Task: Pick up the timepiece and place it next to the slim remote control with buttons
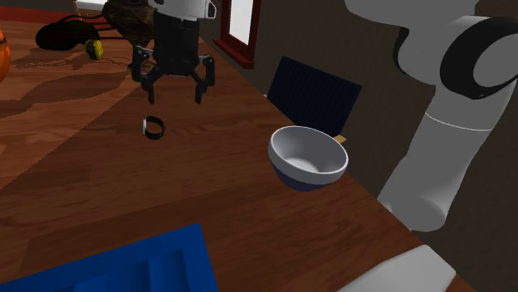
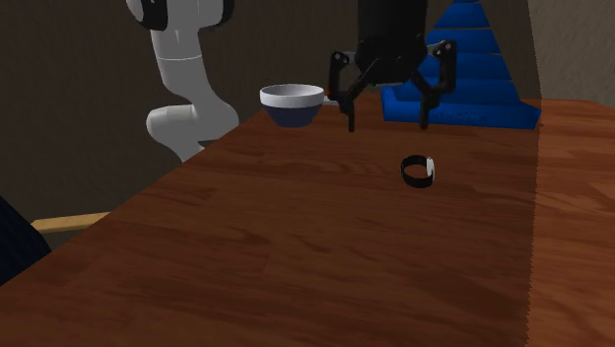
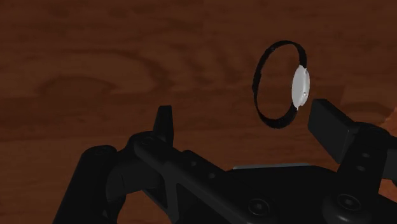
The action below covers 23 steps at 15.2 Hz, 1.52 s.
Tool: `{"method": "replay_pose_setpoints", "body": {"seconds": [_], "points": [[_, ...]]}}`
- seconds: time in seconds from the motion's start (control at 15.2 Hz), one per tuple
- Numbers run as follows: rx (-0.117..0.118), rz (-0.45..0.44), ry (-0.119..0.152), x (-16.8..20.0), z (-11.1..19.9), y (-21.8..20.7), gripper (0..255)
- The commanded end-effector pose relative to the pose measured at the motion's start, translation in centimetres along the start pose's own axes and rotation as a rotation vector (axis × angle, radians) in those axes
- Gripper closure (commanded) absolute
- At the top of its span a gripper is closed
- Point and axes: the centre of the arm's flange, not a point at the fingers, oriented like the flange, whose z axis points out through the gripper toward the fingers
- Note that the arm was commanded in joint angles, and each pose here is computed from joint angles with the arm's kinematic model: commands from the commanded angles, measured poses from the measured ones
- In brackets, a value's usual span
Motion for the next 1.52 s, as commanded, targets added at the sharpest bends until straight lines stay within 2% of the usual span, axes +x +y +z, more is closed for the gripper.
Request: {"method": "replay_pose_setpoints", "body": {"seconds": [0.0,0.2,0.73,1.19,1.25,1.45], "points": [[0.004,0.018,-0.002,0.5,-0.1,-2.5,0],[0.009,0.036,-0.004,1.4,-0.4,-5.8,0],[0.009,0.036,-0.004,1.4,3.6,-5.9,0],[0.009,0.036,-0.004,1.4,3.6,-5.9,0],[0.009,0.036,-0.004,1.4,3.6,-5.9,255],[0.009,0.036,-0.004,1.4,3.6,-5.9,255]]}}
